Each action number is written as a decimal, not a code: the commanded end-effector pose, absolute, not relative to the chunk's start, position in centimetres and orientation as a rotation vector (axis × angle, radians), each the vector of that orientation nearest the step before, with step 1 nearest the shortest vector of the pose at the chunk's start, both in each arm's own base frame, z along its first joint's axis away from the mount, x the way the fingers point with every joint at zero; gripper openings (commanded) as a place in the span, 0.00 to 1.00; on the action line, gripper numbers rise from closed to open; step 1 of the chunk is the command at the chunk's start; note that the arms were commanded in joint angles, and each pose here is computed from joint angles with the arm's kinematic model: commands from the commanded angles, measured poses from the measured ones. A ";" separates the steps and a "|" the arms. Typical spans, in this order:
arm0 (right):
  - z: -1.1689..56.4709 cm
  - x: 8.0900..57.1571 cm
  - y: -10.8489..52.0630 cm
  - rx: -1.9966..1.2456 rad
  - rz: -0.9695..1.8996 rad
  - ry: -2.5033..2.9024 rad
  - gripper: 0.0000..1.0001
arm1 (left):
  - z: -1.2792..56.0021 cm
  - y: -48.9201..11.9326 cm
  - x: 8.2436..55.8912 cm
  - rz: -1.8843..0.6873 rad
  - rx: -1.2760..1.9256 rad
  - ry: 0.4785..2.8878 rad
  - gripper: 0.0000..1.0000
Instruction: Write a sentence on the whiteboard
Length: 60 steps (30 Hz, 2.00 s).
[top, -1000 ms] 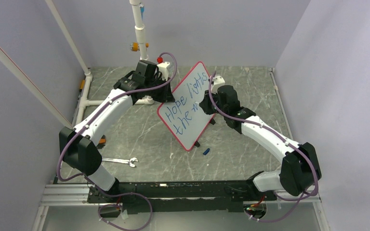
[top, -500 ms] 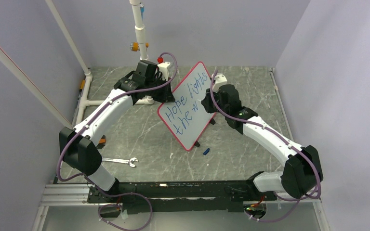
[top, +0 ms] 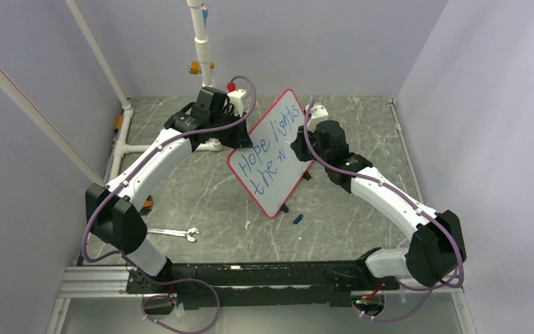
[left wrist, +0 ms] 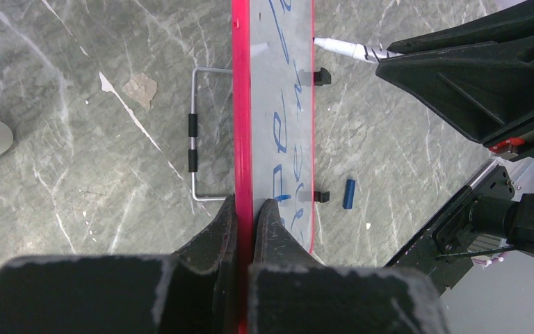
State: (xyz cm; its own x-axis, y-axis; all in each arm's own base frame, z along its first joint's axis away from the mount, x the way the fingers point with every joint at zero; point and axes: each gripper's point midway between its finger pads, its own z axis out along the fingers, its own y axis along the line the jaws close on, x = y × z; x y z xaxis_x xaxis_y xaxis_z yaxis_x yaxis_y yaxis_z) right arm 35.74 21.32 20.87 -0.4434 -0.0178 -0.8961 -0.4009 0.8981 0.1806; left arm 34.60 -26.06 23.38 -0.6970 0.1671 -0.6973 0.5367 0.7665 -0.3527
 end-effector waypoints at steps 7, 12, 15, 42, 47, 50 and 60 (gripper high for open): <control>23.1 37.0 21.2 -0.287 0.438 1.936 0.00 | 18.2 -20.8 35.6 -0.289 0.657 2.403 0.00; 22.7 36.9 20.9 -0.279 0.431 1.945 0.00 | 18.2 -20.8 35.6 -0.287 0.655 2.402 0.00; 22.2 36.8 20.5 -0.265 0.415 1.955 0.00 | 18.1 -20.7 35.6 -0.284 0.657 2.404 0.00; 19.8 37.8 20.8 -0.255 0.440 2.014 0.00 | 17.9 -20.7 35.7 -0.268 0.660 2.409 0.00; 19.9 37.8 21.5 -0.271 0.481 2.009 0.00 | 17.8 -20.6 35.6 -0.266 0.660 2.413 0.00; 20.1 37.7 21.8 -0.278 0.497 2.005 0.00 | 17.8 -20.6 35.7 -0.265 0.658 2.411 0.00; 20.9 36.9 22.5 -0.317 0.560 1.987 0.00 | 17.8 -20.6 35.7 -0.264 0.658 2.411 0.00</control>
